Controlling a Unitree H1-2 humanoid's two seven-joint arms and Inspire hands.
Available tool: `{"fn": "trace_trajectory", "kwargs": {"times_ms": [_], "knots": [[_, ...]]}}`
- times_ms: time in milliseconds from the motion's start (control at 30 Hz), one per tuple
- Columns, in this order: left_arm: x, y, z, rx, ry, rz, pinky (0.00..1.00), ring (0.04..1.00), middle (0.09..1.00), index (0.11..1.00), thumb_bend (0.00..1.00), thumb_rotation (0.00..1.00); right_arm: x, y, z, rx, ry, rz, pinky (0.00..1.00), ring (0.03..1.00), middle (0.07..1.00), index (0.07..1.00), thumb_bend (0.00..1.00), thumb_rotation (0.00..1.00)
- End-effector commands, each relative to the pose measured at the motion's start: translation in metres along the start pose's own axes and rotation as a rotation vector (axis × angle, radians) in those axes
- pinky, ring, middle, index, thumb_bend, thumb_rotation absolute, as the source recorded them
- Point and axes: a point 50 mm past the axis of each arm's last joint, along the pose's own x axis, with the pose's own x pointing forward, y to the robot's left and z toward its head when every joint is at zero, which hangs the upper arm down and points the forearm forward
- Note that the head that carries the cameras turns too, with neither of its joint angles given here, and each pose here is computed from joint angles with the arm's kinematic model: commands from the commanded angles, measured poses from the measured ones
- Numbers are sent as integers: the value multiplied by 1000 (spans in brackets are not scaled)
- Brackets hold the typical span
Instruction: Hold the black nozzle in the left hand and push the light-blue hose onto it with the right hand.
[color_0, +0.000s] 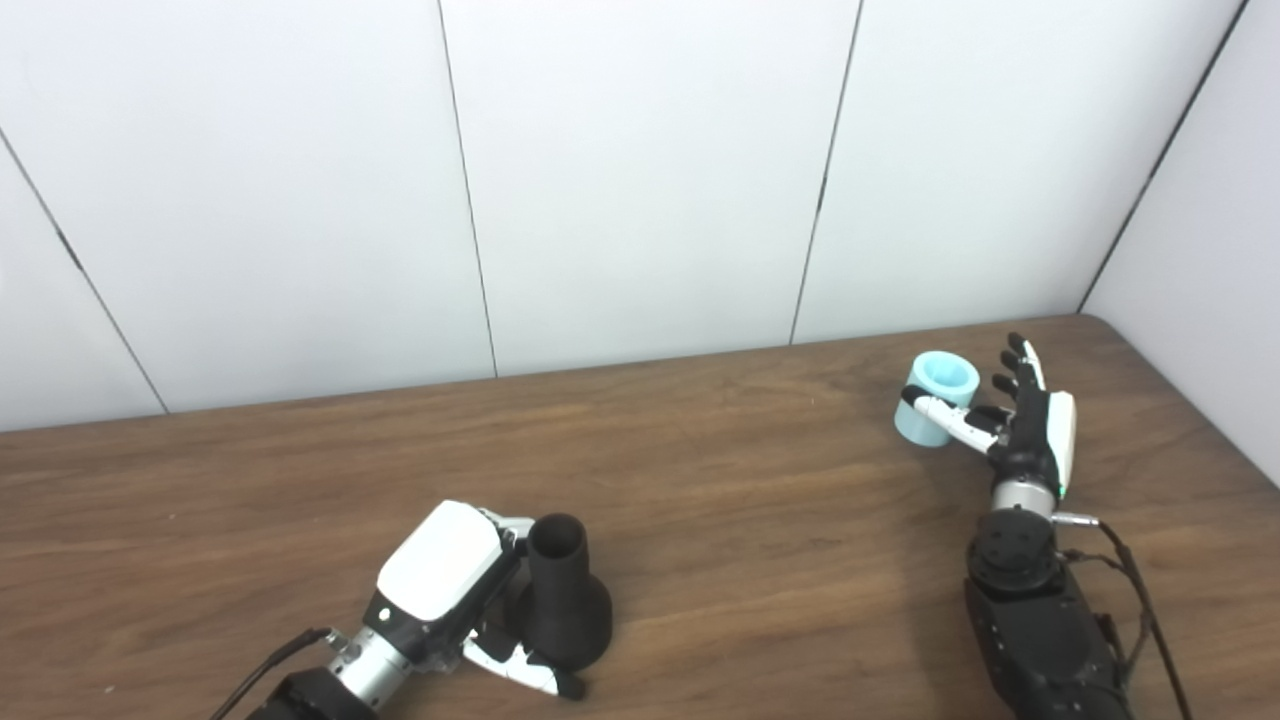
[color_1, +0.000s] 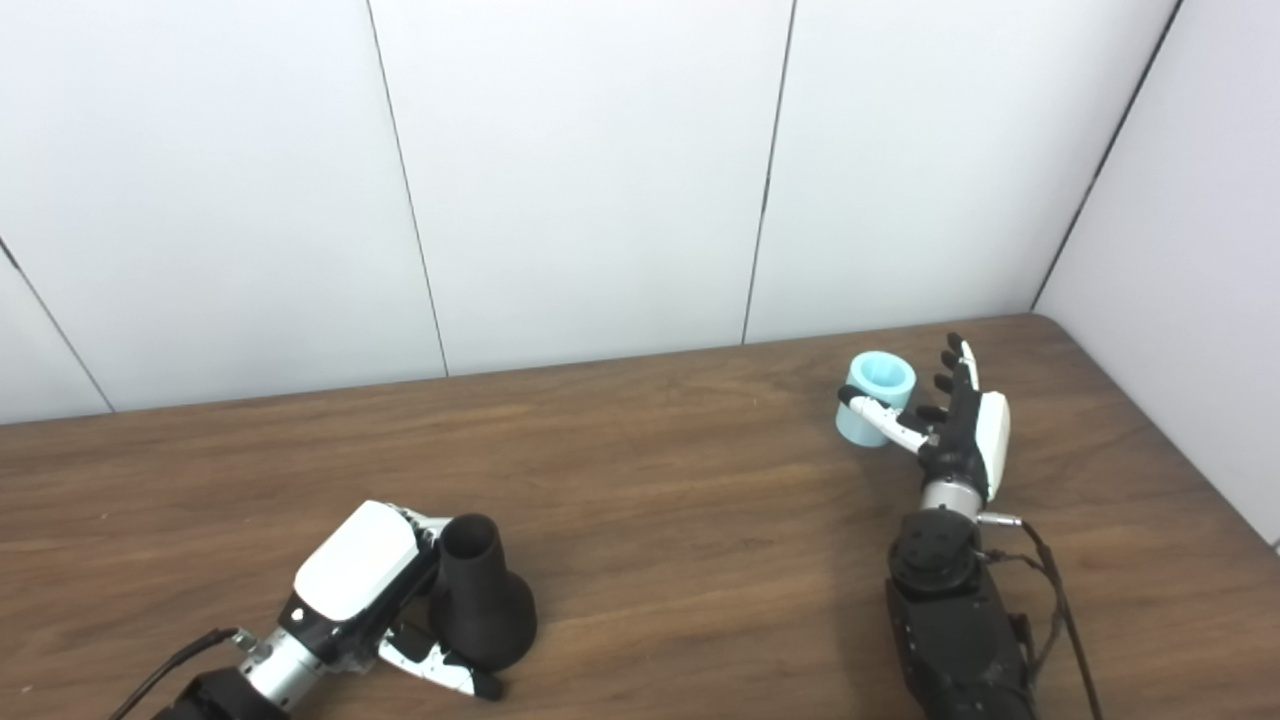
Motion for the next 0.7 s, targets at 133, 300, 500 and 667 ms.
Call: {"fn": "trace_trajectory", "kwargs": {"times_ms": [133,300,500,667], "knots": [[-11,-10,-1,-1,-1,-56,113,174,471,480,526,0,12,-1,8,25,-24,5,698,787,820,830,961,208],[-13,-11,0,0,4,-61,117,175,471,480,526,0,11,-2,8,-6,-18,32,668,745,765,785,955,176],[-14,-12,0,-2,4,-59,115,173,471,479,526,0,8,-6,13,-75,-4,106,574,655,689,708,994,196],[-14,-12,0,-3,6,-66,116,178,471,480,526,0,4,-8,15,-76,14,136,380,488,565,653,988,165]]}}
